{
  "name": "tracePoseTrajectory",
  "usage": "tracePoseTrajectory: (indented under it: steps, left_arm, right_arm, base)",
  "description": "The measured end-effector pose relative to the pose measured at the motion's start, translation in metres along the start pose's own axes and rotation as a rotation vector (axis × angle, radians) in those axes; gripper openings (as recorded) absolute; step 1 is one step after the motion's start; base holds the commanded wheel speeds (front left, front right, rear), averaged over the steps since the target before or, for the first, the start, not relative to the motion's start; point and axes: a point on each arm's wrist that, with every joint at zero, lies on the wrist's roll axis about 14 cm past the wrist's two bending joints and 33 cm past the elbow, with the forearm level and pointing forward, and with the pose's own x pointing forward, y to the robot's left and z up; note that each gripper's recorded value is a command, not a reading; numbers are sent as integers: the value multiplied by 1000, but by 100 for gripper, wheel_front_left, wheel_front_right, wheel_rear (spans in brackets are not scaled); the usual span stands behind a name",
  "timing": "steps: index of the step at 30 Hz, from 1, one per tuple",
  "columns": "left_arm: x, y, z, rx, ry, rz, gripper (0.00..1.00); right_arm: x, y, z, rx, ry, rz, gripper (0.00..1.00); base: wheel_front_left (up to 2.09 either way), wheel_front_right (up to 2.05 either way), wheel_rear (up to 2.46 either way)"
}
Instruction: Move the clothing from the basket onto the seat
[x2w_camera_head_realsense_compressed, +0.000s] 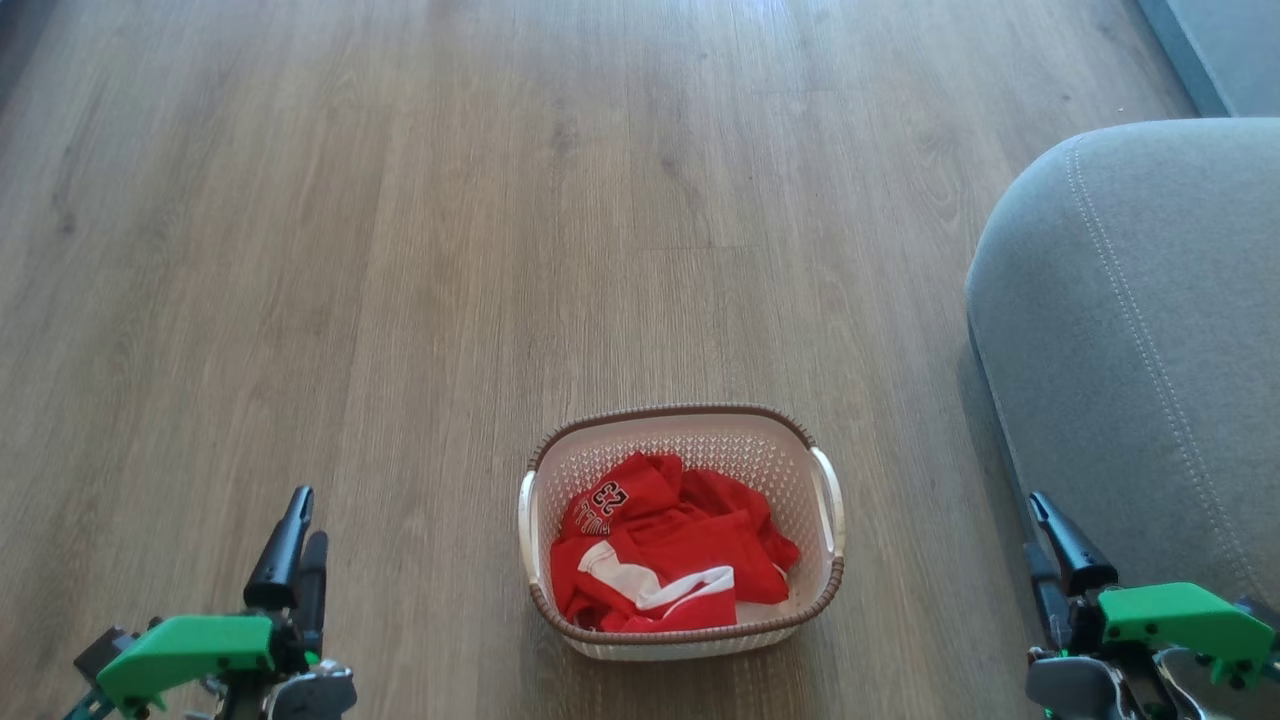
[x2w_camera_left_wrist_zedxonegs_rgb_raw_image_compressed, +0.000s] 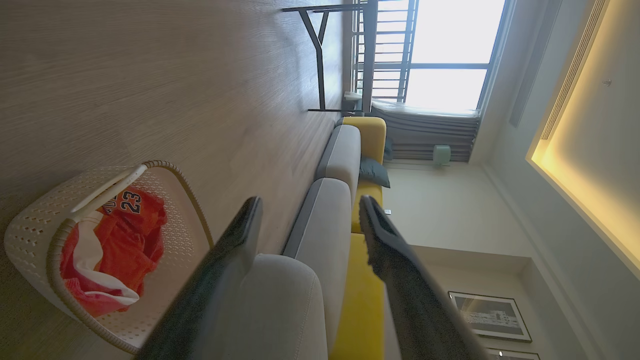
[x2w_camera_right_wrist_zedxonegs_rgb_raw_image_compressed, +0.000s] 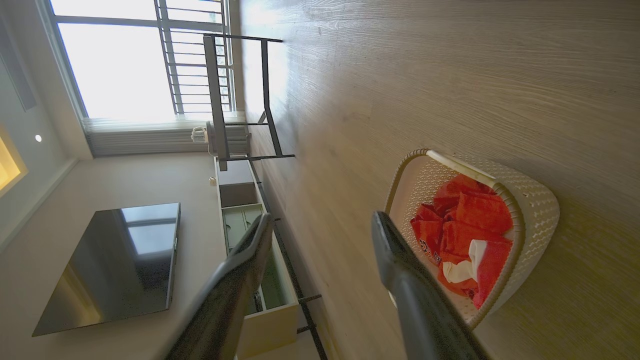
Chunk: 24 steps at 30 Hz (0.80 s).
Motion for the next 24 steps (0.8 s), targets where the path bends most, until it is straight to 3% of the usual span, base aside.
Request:
tracePoseTrajectory:
  steps: [24]
  left_arm:
    - [-2,-4,7,325,-39,3,100]
  right_arm:
    - [4,20,-23,-473,55,69,100]
  base:
    - [0,0,0]
